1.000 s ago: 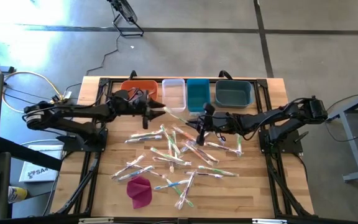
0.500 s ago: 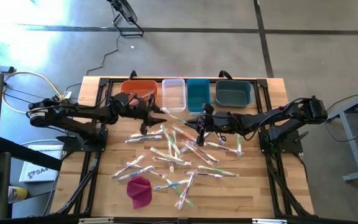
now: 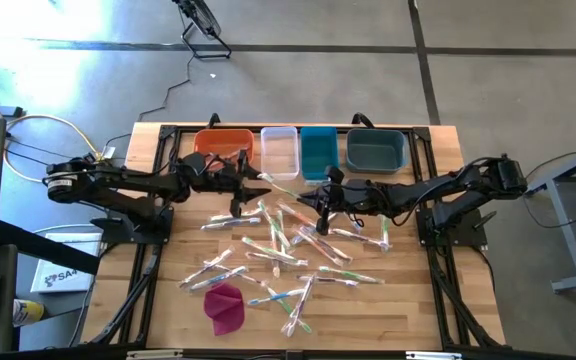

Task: Pick & Place Toothbrushes
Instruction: Put the green toothbrush into the transparent bin

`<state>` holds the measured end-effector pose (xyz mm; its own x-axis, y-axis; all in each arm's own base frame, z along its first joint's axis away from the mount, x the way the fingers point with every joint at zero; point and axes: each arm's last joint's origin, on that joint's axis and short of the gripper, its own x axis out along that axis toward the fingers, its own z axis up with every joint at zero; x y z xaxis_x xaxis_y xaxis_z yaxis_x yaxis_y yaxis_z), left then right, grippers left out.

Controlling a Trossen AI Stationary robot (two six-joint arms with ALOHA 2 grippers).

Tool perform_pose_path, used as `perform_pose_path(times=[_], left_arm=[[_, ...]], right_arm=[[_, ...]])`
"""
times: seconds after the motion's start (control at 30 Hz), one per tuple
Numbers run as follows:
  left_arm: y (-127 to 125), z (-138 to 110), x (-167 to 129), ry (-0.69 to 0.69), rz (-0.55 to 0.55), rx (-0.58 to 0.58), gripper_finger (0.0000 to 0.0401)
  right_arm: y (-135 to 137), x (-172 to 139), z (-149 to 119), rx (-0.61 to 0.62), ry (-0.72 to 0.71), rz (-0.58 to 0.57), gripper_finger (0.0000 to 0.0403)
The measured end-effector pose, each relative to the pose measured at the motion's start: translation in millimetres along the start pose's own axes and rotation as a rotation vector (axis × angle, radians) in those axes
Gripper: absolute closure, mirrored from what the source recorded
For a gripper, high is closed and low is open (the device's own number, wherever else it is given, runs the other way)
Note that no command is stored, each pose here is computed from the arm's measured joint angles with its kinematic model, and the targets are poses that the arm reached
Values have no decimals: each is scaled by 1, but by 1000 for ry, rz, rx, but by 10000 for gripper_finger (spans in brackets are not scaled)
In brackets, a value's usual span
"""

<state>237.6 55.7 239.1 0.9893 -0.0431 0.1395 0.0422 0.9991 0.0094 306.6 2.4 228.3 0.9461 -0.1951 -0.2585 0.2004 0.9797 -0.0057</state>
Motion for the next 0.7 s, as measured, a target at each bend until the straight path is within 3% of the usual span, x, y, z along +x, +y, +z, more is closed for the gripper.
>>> perform_pose_path(times=[0.7], left_arm=[[7, -5, 30, 35, -104, -52, 235]], right_arm=[[0, 0, -1, -2, 9, -1, 388]])
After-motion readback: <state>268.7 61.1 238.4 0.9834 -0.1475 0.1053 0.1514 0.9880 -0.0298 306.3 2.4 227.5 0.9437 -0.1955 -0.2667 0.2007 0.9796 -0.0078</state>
